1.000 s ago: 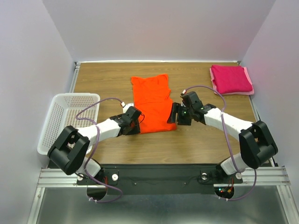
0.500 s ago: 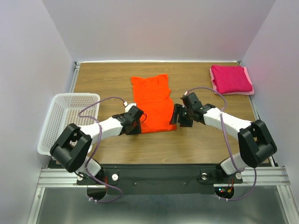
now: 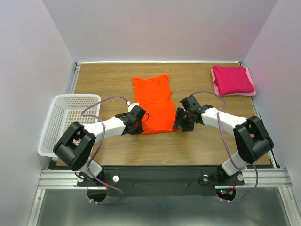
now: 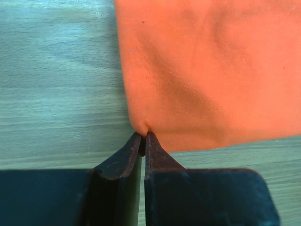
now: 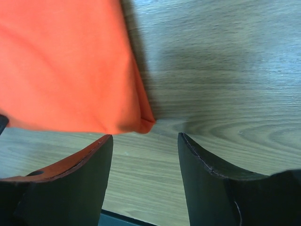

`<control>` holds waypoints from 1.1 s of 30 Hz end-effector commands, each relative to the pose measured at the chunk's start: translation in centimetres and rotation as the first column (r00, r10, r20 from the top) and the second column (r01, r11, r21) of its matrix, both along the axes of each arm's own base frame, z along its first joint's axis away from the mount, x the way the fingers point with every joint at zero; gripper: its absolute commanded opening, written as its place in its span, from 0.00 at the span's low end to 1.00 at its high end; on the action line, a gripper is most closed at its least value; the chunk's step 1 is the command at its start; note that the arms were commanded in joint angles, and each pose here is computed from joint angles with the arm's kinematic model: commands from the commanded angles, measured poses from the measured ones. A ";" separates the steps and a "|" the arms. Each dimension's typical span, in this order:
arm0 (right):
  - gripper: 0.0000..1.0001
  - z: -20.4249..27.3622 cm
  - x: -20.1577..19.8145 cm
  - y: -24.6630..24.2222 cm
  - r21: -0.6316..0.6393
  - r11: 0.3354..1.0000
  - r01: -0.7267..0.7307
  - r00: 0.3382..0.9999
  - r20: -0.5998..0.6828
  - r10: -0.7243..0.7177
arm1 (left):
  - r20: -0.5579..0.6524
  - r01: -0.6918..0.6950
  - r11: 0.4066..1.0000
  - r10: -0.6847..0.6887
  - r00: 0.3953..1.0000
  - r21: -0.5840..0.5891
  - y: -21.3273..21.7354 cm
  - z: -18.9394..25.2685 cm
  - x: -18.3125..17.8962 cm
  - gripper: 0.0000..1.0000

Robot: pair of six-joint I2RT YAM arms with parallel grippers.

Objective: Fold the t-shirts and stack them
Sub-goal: Fold the tshirt

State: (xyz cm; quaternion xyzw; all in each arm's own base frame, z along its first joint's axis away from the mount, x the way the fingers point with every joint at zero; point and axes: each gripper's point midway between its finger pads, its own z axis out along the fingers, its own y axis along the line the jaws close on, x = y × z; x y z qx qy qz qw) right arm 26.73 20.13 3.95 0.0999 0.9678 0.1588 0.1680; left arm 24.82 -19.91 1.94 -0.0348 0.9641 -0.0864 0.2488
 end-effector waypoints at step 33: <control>0.41 -3.5 -0.6 -0.2 -0.133 0.991 -0.013 0.996 -0.089 0.001 | -0.103 0.074 0.996 -0.068 0.992 0.055 1.5 -2.0 -3.2 0.01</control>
